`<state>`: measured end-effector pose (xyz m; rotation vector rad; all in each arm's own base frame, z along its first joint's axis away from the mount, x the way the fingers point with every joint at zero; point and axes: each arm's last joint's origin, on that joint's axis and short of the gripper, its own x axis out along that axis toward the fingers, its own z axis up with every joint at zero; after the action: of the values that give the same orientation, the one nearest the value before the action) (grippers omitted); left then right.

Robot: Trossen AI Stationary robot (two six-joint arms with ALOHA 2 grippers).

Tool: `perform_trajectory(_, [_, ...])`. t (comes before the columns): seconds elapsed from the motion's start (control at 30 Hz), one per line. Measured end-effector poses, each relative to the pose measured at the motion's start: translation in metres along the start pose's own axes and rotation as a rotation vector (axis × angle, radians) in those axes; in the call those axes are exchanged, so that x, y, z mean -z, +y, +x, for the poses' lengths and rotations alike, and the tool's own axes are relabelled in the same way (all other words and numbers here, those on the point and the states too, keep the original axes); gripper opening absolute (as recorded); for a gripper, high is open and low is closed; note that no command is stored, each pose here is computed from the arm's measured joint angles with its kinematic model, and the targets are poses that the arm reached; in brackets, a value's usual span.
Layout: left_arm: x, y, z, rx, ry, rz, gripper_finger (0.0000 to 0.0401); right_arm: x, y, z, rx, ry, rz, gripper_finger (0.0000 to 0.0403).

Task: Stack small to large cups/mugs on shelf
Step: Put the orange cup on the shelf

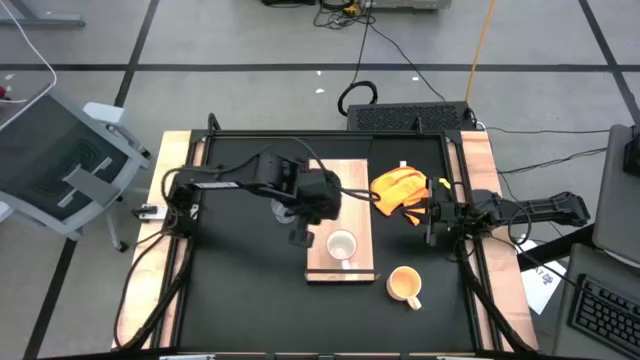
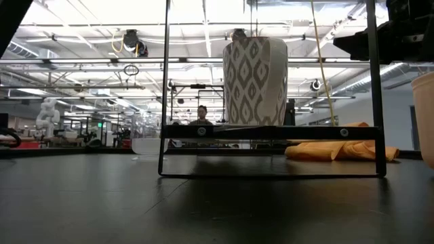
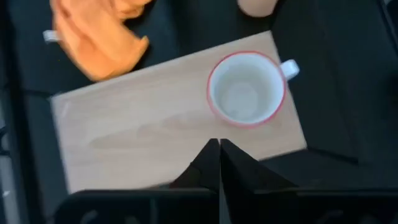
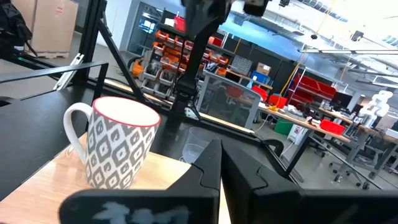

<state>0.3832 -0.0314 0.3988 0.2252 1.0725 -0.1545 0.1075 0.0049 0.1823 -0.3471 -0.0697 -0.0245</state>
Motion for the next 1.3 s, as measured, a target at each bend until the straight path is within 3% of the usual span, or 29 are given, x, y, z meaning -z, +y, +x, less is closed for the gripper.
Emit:
perform_trajectory(0.43, [0.023,0.004,-0.070,-0.147,-0.113,-0.087,0.0002,0.000,0.000,0.000,0.000,0.000,0.000,0.0000])
perform_trajectory(0.7, [0.027,-0.009,-0.103,-0.166,-0.253,-0.110,0.0001,0.000,0.000,0.000,-0.001,0.001,0.000,0.0000])
perform_trajectory(0.93, [0.033,-0.028,-0.119,-0.225,-0.279,-0.073,0.0000,0.000,0.000,0.000,-0.001,0.002,0.000,0.0000])
perform_trajectory(1.3, [0.078,-0.043,-0.124,-0.288,-0.299,-0.201,0.0000,0.000,0.000,0.000,-0.002,0.003,0.000,0.0000])
